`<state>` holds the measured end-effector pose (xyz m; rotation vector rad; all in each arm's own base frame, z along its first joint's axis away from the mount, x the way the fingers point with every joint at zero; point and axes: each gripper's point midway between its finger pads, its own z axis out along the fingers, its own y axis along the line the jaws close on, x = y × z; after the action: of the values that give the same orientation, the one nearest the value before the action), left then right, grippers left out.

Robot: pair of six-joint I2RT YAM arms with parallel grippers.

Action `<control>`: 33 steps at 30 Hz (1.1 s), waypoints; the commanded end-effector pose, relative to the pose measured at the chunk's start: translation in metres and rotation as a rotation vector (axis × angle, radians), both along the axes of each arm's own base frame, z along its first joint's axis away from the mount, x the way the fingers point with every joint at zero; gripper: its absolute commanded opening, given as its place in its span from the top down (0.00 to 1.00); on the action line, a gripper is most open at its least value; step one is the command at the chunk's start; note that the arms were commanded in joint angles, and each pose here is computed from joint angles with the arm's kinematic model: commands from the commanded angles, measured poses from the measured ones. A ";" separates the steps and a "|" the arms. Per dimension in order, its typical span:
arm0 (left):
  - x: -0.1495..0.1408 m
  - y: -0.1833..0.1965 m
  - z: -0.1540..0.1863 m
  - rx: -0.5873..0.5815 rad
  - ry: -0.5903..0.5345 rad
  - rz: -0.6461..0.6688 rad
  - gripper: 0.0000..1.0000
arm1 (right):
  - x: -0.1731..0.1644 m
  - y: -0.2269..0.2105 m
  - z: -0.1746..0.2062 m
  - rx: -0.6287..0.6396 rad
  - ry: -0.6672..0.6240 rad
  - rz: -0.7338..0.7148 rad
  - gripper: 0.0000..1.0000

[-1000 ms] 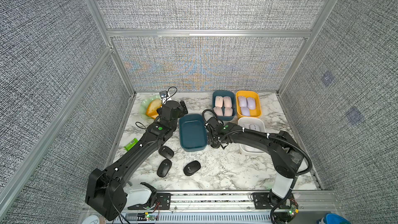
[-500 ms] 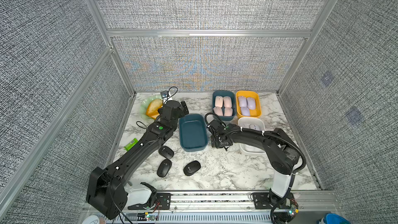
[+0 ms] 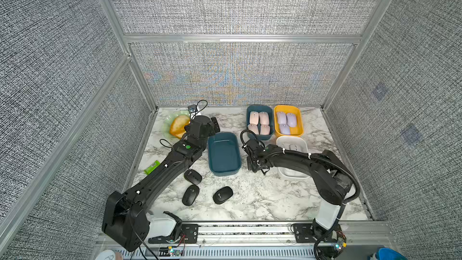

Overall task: Place the mice by color into the storage box
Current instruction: Pick up the mouse from the center of the board, then place the mouse in the storage box.

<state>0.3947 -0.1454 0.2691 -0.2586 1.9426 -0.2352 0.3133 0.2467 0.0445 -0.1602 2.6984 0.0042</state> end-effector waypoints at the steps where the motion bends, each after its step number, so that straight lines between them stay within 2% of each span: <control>1: 0.001 0.003 -0.003 0.014 0.011 0.018 0.04 | 0.006 0.003 0.019 -0.007 -0.069 -0.004 0.40; 7: 0.002 0.015 -0.002 0.038 0.001 0.071 0.03 | 0.005 0.032 0.064 0.004 -0.164 0.055 0.41; 10: 0.003 0.020 -0.006 0.043 0.003 0.089 0.03 | 0.006 0.063 0.084 0.047 -0.206 0.105 0.41; 13: 0.005 0.023 -0.010 0.039 0.018 0.103 0.03 | 0.012 0.103 0.088 0.130 -0.196 0.153 0.41; 21: 0.005 0.035 -0.007 0.026 0.012 0.148 0.03 | 0.054 0.158 0.058 0.138 -0.221 0.161 0.40; 28: 0.003 0.038 -0.002 0.018 -0.002 0.156 0.03 | 0.087 0.183 0.027 0.149 -0.224 0.124 0.40; 33: 0.003 0.040 0.000 0.011 -0.005 0.160 0.03 | 0.097 0.196 0.005 0.144 -0.200 0.135 0.40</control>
<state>0.3979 -0.0961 0.2618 -0.4223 1.9145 -0.0517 0.4103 0.4472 0.0647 -0.2794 2.4308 0.2429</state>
